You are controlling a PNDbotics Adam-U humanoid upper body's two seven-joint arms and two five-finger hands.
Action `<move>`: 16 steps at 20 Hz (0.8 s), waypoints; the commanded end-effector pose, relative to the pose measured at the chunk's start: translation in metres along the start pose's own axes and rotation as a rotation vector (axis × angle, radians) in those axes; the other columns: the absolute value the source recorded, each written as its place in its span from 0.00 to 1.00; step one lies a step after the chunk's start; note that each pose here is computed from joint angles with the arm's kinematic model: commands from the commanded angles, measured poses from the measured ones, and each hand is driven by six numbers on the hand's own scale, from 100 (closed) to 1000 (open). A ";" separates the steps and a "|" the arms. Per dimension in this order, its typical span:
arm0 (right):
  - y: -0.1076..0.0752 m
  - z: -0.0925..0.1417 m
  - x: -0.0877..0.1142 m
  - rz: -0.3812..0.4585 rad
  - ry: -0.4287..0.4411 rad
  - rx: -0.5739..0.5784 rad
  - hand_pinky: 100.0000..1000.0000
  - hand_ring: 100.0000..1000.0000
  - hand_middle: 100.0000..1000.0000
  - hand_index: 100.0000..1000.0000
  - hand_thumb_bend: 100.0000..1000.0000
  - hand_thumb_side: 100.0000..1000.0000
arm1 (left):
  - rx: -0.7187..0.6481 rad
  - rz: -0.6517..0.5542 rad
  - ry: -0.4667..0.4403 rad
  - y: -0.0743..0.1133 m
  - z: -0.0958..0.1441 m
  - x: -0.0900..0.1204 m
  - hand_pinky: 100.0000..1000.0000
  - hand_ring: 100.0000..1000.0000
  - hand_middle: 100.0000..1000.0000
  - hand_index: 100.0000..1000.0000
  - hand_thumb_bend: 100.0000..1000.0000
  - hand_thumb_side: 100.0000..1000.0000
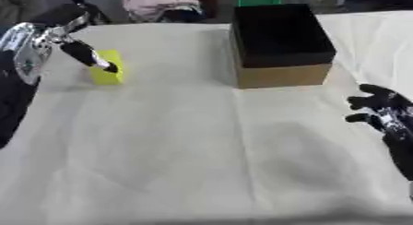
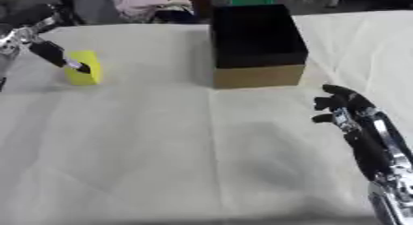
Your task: Pick up objects on the table and place them in the box.
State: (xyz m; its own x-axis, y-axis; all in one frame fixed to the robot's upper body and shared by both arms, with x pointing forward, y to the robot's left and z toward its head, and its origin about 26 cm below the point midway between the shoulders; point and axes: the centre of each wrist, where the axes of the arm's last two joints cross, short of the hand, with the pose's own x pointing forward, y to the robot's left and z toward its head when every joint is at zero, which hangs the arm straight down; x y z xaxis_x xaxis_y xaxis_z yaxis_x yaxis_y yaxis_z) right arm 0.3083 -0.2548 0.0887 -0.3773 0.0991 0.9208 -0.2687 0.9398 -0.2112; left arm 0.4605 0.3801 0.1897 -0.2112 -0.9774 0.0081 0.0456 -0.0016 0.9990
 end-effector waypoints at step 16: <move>-0.002 -0.003 0.004 0.012 -0.014 0.015 0.60 0.81 0.51 0.81 0.00 0.59 | 0.008 -0.027 0.093 -0.008 0.001 -0.015 0.71 0.69 0.70 0.76 0.75 0.07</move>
State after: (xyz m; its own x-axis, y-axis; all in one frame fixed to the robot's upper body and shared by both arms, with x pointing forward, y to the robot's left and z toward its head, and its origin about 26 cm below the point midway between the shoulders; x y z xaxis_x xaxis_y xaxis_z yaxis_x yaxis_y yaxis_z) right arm 0.3085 -0.2538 0.0869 -0.3727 0.0991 0.9226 -0.2790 0.9363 -0.2133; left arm 0.4616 0.3902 0.1666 -0.1332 -0.9910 -0.0106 0.0749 -0.0208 0.9970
